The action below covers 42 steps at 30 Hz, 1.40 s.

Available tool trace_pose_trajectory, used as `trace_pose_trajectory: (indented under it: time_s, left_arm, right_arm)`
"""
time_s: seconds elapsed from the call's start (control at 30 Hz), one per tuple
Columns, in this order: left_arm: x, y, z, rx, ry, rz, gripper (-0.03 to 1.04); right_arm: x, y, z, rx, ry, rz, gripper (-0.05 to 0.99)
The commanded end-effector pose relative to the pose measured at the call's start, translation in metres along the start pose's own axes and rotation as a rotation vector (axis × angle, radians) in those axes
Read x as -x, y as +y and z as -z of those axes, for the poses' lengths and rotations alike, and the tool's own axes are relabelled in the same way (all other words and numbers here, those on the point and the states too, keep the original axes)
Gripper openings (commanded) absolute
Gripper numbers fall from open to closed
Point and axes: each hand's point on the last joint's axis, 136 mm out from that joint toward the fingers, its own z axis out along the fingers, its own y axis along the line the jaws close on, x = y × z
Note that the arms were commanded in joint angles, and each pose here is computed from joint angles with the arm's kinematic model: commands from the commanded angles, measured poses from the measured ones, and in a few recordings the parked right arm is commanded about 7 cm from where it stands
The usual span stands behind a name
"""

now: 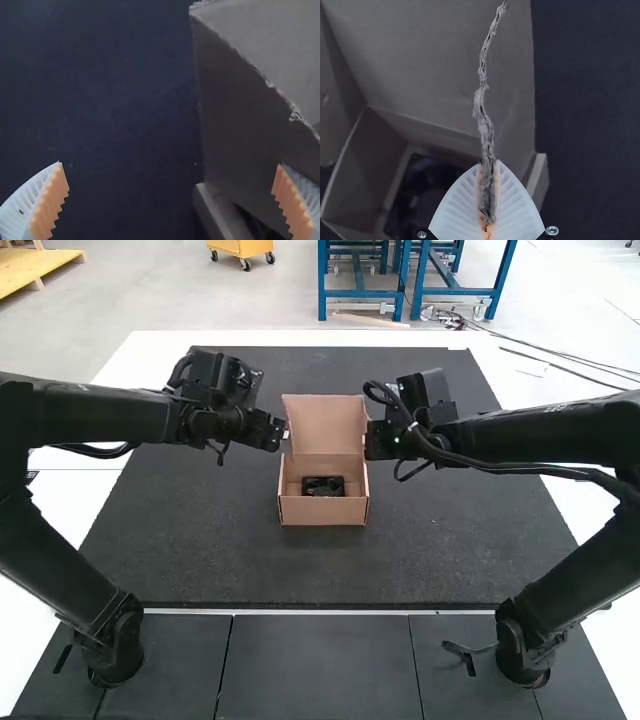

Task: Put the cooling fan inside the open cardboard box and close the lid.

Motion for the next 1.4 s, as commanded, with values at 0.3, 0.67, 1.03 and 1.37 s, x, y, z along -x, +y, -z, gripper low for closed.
trace_pose_trajectory:
  time_s: [0.3, 0.67, 1.03, 1.37]
  left_arm:
    - [0.014, -0.005, 0.017, -0.015, -0.046, 0.006, 0.97]
    - [0.013, -0.005, 0.019, -0.015, -0.045, 0.006, 0.97]
    - [0.005, -0.005, 0.023, -0.014, -0.037, 0.007, 0.97]
    - [-0.004, -0.005, 0.026, -0.014, -0.032, 0.010, 0.97]
  right_arm:
    - [-0.001, 0.028, 0.012, 0.122, -0.010, -0.069, -0.01]
    - [-0.005, 0.030, 0.015, 0.142, -0.006, -0.101, -0.01]
    - [-0.024, 0.035, 0.013, 0.146, 0.010, -0.068, -0.01]
    - [-0.028, 0.037, 0.013, 0.158, 0.018, -0.072, -0.01]
